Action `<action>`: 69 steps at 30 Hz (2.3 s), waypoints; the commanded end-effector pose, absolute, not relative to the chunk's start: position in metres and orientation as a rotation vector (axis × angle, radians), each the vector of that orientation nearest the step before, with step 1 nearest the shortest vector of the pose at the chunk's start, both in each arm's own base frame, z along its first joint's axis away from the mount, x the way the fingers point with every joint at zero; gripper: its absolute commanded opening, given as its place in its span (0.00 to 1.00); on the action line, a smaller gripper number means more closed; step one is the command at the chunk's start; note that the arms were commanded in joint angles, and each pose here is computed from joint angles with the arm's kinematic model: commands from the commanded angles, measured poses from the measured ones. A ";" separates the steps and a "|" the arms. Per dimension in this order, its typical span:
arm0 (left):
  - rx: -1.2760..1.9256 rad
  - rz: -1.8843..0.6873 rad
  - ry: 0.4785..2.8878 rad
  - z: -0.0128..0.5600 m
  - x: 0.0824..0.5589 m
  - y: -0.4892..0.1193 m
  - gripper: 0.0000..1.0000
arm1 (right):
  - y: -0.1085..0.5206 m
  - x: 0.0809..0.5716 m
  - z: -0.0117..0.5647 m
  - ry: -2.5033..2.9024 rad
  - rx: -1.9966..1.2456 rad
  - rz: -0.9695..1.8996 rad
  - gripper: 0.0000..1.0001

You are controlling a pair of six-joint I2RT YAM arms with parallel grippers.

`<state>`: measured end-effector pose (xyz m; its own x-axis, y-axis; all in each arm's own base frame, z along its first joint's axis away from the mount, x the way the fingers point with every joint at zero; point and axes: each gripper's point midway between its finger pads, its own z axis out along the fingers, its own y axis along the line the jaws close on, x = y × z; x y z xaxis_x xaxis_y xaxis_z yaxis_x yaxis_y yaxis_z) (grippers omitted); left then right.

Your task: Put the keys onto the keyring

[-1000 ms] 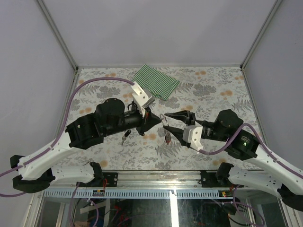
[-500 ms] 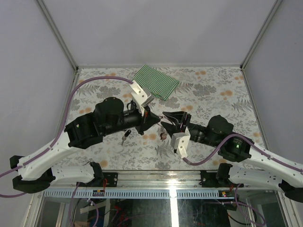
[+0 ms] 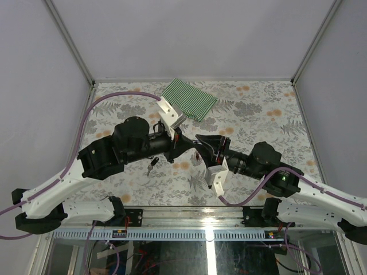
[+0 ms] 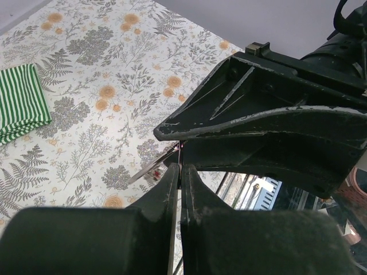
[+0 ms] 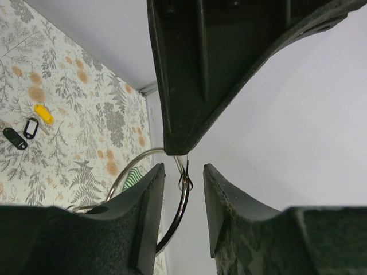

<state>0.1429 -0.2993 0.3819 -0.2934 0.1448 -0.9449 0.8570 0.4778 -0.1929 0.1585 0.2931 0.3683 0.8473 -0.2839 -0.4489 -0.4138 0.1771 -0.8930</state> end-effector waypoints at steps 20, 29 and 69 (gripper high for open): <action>0.839 -0.943 1.688 0.405 0.144 -0.301 0.00 | 0.285 0.153 0.397 0.538 -1.326 0.074 0.27; 0.840 -0.946 1.691 0.405 0.144 -0.303 0.00 | 0.285 0.154 0.394 0.544 -1.334 0.066 0.24; 0.608 -0.936 1.622 0.410 0.158 -0.279 0.55 | 0.277 0.169 0.398 0.807 -1.340 0.127 0.00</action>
<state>0.1493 -0.2698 0.3935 -0.2718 0.0220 -0.9621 0.8026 0.5568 -0.2140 0.1673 0.2809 0.3618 0.7336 -0.3969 -0.5516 -0.5338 0.1657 -0.8292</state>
